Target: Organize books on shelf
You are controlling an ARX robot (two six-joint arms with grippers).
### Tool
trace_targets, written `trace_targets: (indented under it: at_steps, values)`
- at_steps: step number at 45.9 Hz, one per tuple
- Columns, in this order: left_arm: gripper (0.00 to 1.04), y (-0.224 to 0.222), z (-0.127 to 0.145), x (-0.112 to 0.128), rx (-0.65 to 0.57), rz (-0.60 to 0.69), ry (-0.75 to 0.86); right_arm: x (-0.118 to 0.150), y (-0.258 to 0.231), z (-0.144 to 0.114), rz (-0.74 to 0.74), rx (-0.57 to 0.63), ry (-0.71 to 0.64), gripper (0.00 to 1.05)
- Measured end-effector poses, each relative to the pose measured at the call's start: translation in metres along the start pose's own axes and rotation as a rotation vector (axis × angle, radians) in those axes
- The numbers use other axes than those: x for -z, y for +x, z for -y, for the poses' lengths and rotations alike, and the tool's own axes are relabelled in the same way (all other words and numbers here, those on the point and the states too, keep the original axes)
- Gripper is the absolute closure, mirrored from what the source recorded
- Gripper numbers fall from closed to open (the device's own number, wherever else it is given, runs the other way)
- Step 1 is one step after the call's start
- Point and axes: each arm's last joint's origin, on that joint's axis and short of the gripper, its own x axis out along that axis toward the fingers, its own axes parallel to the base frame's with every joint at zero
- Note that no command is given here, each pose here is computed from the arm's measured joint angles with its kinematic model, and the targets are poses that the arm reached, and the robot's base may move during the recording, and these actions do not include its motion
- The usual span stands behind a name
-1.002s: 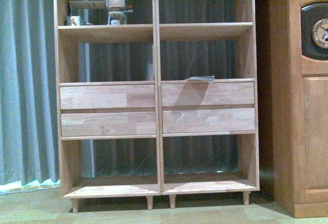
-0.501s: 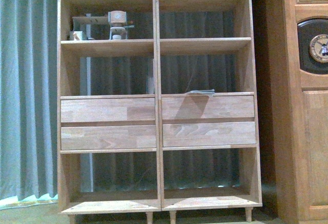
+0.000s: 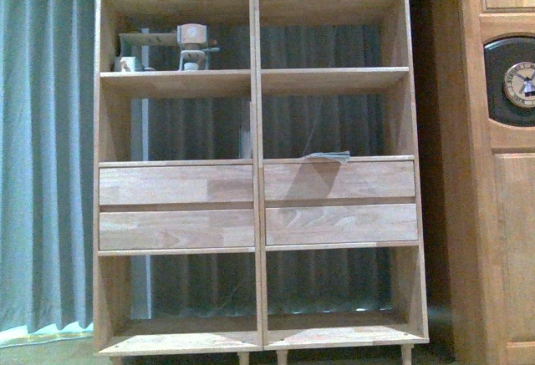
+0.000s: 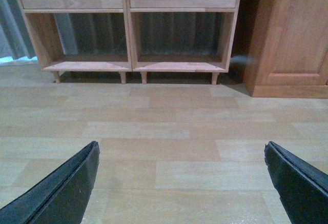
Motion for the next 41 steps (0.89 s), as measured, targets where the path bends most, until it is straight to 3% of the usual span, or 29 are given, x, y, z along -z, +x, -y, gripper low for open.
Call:
trace_targets:
  at_steps: [41]
  values:
    - [0.07,0.0,0.0,0.0001,0.0,0.0,0.0,0.0,0.0,0.0,0.0,0.0,0.0,0.07]
